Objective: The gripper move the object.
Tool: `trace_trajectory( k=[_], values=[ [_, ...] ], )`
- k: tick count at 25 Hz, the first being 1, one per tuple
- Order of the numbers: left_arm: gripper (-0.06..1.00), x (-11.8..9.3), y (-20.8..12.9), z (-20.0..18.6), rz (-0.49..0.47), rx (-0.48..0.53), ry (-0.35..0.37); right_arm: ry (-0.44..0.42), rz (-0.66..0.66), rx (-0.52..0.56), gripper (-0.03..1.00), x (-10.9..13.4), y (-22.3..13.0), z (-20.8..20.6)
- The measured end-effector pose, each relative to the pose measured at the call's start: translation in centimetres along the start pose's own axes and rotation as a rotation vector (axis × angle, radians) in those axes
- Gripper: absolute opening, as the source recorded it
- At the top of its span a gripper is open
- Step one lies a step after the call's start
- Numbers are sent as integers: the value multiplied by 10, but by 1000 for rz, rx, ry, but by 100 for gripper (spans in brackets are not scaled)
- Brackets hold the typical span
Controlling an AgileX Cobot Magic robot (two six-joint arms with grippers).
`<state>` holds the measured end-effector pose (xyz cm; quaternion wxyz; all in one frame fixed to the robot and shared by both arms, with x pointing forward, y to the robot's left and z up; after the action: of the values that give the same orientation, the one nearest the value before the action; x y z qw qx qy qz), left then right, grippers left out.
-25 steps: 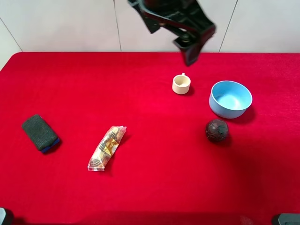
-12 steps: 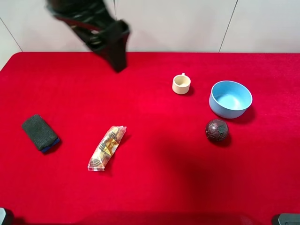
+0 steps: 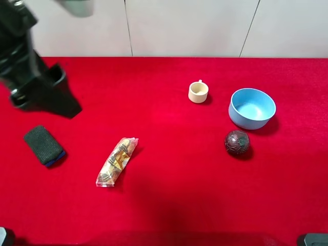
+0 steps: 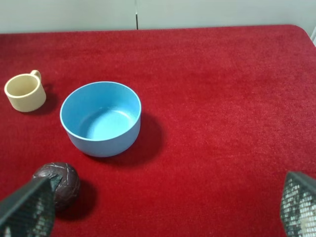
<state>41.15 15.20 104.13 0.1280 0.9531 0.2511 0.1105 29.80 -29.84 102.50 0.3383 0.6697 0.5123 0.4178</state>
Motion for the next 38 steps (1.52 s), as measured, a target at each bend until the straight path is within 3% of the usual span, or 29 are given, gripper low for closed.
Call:
trace_trajectory(
  k=[6,16,23,29,38],
  values=[
    [93,-12,-40,-21,-6,-28,8,0,0,0,69,0,0,0],
    [93,-21,-78,-49,-41,-178,57,0,0,0,69,0,0,0],
    [93,-26,-128,-31,-221,-190,110,0,0,0,69,0,0,0],
    [93,-25,-153,-27,-387,-319,254,0,0,0,69,0,0,0],
    [93,-31,-180,-16,-593,-351,399,0,0,0,69,0,0,0]
  ],
)
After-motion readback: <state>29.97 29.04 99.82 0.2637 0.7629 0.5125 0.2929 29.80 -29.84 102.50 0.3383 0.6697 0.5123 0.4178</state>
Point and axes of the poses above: a point on each arm's last joint axis where the gripper is mounted, z pointing out along that axis toward the gripper, x along the wrist's bending axis when the last joint is at zero, y = z × x, the point moved 7 cm from there along z, pointing out along that axis toward the gripper, and after that the axes turned 12 degrees about z, right-handed, at the moved point
